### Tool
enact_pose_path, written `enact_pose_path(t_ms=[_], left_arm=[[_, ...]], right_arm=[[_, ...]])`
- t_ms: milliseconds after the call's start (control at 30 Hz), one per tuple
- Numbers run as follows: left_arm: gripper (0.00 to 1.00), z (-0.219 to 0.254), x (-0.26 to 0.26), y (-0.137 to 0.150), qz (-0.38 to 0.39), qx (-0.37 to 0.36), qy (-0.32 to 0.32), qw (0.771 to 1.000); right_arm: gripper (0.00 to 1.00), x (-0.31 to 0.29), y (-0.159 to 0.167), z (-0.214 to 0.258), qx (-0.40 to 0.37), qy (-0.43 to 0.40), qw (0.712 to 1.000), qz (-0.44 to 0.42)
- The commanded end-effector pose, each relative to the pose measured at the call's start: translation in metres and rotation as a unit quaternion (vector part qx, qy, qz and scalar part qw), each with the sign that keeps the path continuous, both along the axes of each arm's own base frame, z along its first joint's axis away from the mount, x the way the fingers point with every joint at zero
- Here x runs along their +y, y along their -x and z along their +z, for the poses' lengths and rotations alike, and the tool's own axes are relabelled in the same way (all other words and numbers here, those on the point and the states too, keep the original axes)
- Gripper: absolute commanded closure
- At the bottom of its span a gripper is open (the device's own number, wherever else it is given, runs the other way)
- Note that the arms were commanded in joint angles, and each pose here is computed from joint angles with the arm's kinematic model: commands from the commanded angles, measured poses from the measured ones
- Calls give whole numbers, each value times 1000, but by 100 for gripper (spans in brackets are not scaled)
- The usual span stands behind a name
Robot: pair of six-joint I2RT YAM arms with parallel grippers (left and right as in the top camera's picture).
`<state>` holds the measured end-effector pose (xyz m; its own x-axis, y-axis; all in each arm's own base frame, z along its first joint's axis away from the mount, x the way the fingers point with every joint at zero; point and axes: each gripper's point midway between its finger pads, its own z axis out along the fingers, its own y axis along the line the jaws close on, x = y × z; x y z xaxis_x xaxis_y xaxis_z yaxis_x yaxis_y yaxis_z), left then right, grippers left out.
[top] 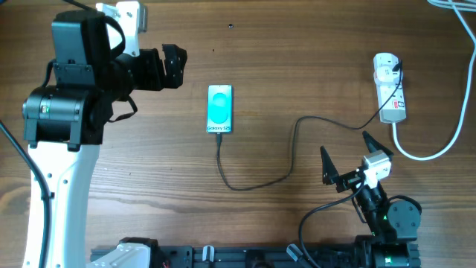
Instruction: Plug charger to phone and switch on socket
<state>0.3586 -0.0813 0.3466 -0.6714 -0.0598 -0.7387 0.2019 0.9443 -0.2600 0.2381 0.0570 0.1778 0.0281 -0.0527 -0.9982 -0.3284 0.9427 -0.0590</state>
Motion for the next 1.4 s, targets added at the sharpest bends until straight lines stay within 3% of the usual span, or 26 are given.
enact_pose_path(t_ms=[0, 267, 467, 733, 1000, 1367], left_arm=[[0, 1, 1, 0, 3, -3, -2, 1000], [0, 0, 18, -4, 39, -8, -38, 999], [0, 3, 21, 19, 39, -22, -36, 998], [0, -35, 22, 38, 44, -172, -13, 984], [0, -91, 30, 80, 53, -326, 9, 944], [0, -168, 42, 109, 72, -345, 5, 936]], right_arm=[[0, -2, 0, 3, -7, -3, 1000, -6], [0, -2, 0, 3, -7, -3, 1000, -6], [0, -2, 0, 3, -7, -3, 1000, -6], [0, -2, 0, 3, -7, -3, 1000, -6], [1, -2, 0, 3, -7, -3, 1000, -6], [0, -2, 0, 3, -7, -3, 1000, -6]])
